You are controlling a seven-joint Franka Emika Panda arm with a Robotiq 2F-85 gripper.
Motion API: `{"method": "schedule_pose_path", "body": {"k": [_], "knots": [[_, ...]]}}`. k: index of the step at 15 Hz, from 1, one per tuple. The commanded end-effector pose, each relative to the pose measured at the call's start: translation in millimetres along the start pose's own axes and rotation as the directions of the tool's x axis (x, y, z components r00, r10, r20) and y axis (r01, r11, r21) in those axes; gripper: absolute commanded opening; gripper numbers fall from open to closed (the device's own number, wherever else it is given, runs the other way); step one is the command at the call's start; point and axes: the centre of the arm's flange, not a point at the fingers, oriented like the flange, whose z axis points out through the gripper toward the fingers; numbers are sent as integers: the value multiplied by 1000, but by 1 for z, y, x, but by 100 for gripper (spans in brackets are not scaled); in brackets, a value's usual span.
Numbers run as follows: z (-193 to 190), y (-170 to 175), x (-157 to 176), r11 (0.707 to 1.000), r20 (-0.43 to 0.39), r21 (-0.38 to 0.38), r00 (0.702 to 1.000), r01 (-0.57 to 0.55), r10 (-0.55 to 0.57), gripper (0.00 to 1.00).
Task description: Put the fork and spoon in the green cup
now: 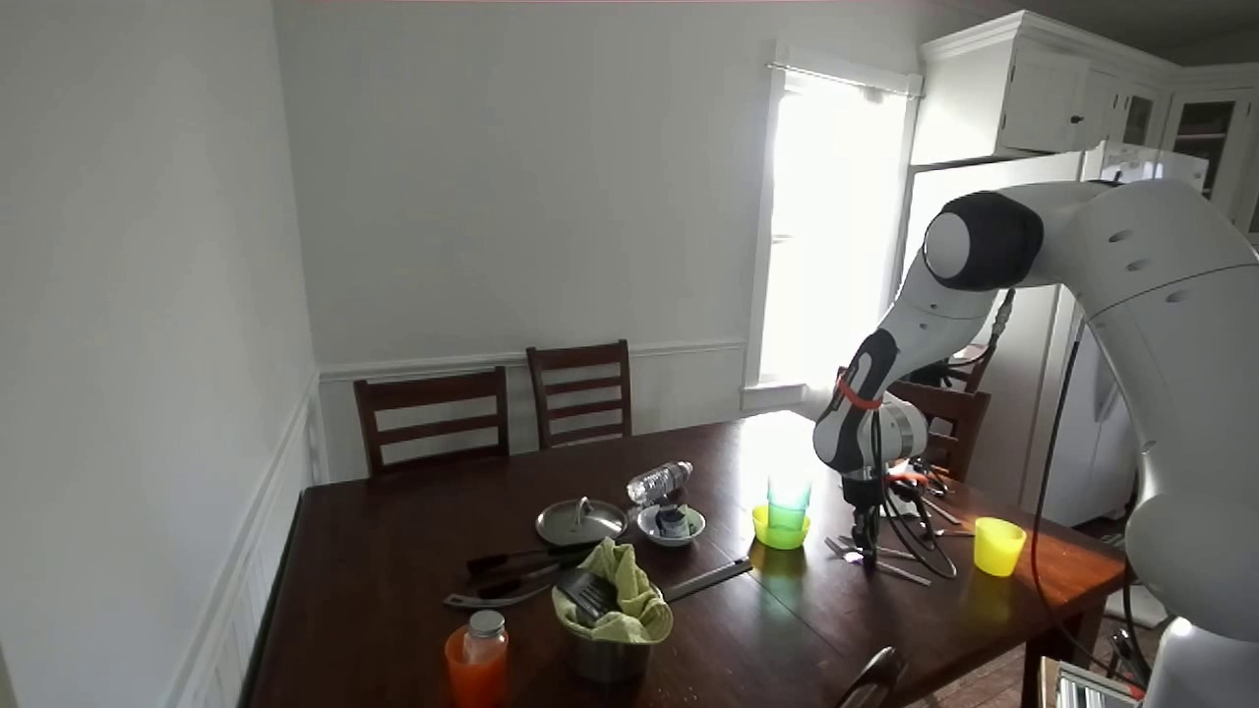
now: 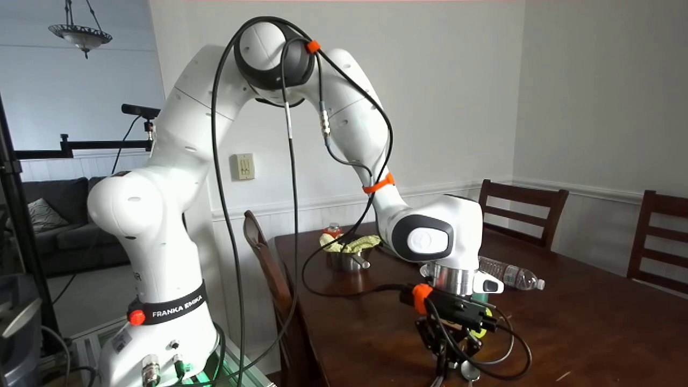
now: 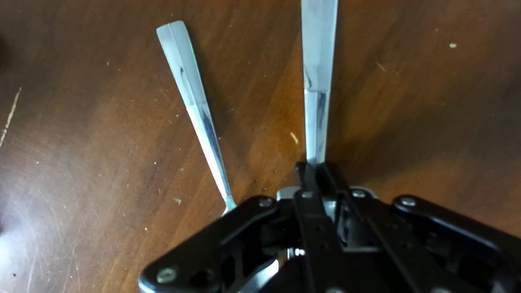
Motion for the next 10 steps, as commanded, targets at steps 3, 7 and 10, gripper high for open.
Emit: {"method": "schedule_pose_path", "body": {"k": [3,7,10], "knots": [[-22,0,-10,1000,-43,-14,999,-5,4,3],[-50,-6,-18,1000,-67,-11,998,-11,10,3],[-74,-10,-24,1000,-92,-25,996,-16,14,3]]}}
